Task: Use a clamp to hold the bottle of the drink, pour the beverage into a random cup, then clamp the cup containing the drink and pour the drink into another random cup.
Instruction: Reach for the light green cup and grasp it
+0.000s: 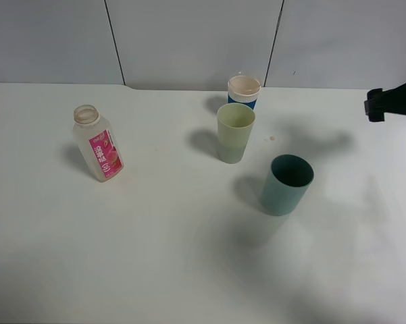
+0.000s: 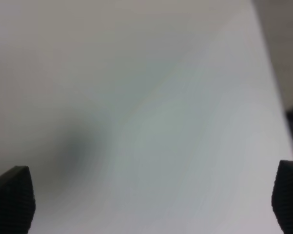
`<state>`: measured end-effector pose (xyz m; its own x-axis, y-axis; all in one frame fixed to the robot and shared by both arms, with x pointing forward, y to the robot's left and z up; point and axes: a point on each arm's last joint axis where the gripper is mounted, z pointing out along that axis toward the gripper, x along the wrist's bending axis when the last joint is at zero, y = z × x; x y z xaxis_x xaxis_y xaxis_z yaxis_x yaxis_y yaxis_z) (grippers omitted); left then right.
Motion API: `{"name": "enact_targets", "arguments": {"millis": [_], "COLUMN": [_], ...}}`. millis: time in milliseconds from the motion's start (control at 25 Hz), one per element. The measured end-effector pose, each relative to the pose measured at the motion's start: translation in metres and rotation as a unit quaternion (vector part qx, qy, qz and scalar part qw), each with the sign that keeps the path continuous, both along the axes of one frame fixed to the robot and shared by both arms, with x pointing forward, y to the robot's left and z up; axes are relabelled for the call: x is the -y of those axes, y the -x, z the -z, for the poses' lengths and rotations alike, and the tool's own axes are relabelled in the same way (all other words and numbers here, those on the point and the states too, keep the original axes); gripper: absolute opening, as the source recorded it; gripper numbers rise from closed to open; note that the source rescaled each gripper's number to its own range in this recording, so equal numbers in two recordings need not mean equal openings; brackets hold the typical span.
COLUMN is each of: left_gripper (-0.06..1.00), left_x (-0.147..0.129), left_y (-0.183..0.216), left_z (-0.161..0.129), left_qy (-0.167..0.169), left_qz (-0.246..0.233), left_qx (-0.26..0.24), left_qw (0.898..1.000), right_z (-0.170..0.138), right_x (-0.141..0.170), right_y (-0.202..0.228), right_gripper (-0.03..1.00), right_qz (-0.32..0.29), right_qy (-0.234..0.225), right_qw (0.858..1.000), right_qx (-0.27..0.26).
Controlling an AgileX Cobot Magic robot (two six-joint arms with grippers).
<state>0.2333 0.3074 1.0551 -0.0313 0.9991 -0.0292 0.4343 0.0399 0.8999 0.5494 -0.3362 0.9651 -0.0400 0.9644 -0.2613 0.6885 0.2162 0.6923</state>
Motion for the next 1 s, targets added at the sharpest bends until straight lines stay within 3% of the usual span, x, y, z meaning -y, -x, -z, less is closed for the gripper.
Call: {"name": "enact_targets", "arguments": {"millis": [120,320,640,760,1000], "left_gripper": [1.00,1.00,1.00,1.00,1.00], "left_x": [0.000,0.000,0.000,0.000,0.000], "left_y": [0.000,0.000,0.000,0.000,0.000], "left_z": [0.000,0.000,0.000,0.000,0.000], "left_qy": [0.000,0.000,0.000,0.000,0.000], "left_qz": [0.000,0.000,0.000,0.000,0.000], "left_qx": [0.000,0.000,0.000,0.000,0.000], "left_qw": [1.000,1.000,1.000,1.000,1.000], "right_z": [0.022,0.051,0.043,0.040,0.039], "right_x": [-0.009,-0.013,-0.029,-0.033,-0.036], "right_y": [-0.005,-0.008,-0.017,-0.020,-0.019], "right_gripper": [0.92,0.92,0.92,0.92,0.92], "right_qz": [-0.054,-0.076,-0.144,-0.178,-0.244], "right_qy": [-0.023,-0.043,-0.102,-0.104,-0.061], "right_qw": [0.998,0.993,0.982,0.977,0.966], "right_qx": [-0.032,-0.079,-0.067,-0.060,-0.055]}}
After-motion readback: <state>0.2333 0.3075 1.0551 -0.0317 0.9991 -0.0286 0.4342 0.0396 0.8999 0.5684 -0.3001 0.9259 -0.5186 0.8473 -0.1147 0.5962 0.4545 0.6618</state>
